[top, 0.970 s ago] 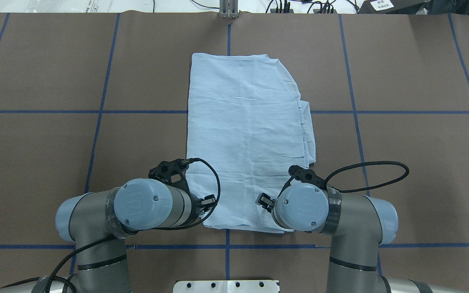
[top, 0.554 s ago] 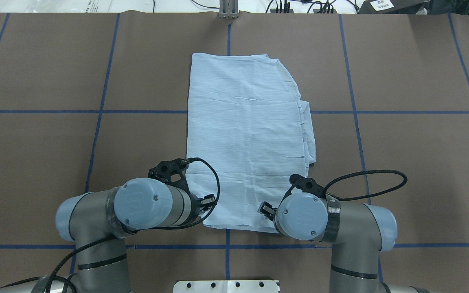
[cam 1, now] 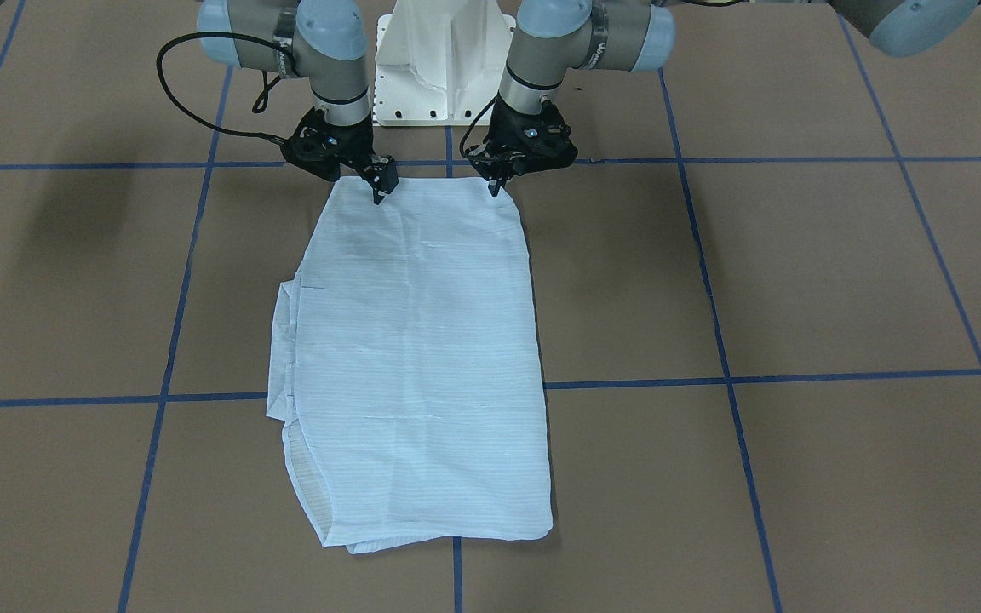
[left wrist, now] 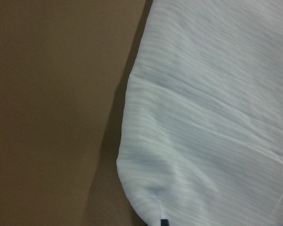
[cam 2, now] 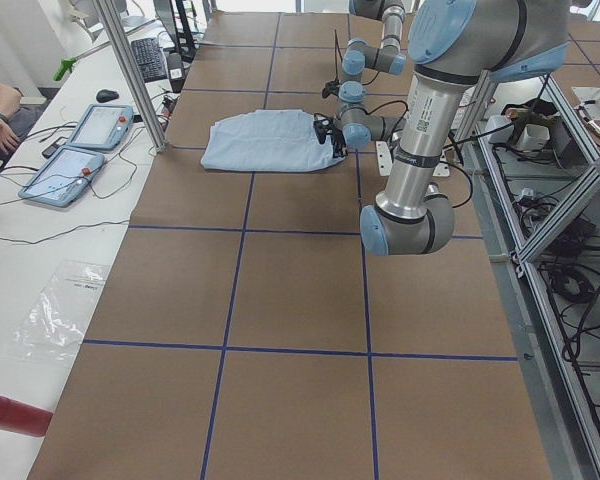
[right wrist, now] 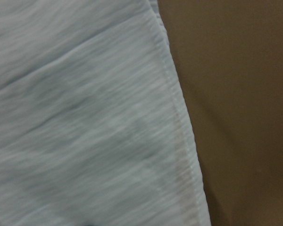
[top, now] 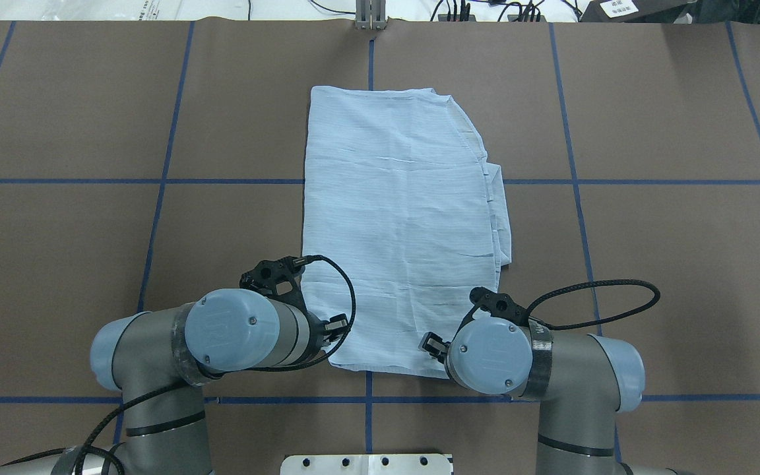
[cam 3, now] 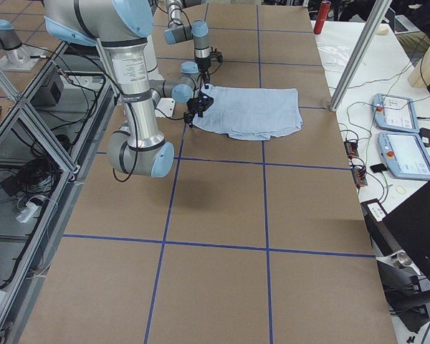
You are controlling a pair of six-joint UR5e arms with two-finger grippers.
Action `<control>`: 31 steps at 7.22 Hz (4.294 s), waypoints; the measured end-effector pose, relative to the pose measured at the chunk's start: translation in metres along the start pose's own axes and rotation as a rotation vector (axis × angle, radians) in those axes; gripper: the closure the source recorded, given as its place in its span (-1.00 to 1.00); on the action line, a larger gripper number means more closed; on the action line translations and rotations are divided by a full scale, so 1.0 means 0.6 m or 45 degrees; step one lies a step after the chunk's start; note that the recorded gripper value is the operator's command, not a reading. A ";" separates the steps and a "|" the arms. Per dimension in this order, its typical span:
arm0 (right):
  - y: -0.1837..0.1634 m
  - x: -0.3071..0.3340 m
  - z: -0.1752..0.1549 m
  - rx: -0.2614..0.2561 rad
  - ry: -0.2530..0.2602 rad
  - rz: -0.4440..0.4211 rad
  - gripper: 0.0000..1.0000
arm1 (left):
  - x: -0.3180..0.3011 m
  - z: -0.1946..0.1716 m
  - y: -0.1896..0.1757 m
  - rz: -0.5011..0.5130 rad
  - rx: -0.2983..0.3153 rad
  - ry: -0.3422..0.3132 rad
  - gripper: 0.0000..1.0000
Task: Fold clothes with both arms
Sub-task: 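Lower both grippers onto the bundle's edge nearest the robot, then grasp the bundle's near edge with both grippers and lift it, then fold the near edge with both grippers over toward the far edge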
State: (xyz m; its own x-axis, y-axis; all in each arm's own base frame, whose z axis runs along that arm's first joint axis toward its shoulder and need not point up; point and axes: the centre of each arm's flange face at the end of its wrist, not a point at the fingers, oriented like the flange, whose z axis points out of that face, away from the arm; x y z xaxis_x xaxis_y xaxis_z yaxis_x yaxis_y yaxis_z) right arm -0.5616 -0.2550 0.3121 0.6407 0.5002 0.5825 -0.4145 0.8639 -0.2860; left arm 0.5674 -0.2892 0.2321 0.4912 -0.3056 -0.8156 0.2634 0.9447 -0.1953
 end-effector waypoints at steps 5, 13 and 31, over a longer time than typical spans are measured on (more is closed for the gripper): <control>0.007 -0.009 -0.012 -0.013 -0.019 -0.005 0.66 | -0.002 0.004 -0.001 -0.001 0.005 -0.006 1.00; -0.001 -0.025 -0.077 -0.035 -0.115 0.045 1.00 | 0.001 -0.009 -0.007 -0.004 0.005 0.009 1.00; -0.128 -0.095 -0.253 -0.080 -0.357 -0.043 1.00 | 0.044 -0.203 -0.163 -0.009 -0.023 0.044 1.00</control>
State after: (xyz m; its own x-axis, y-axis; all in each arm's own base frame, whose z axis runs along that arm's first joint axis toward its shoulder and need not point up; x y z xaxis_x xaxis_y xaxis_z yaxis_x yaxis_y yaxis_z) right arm -0.4685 -0.3409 0.1853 0.4464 0.4427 0.7777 -0.3496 0.8863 -0.3039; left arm 0.4537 -0.3749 0.1636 0.4604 -0.3080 -0.8326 0.2512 0.9447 -0.2106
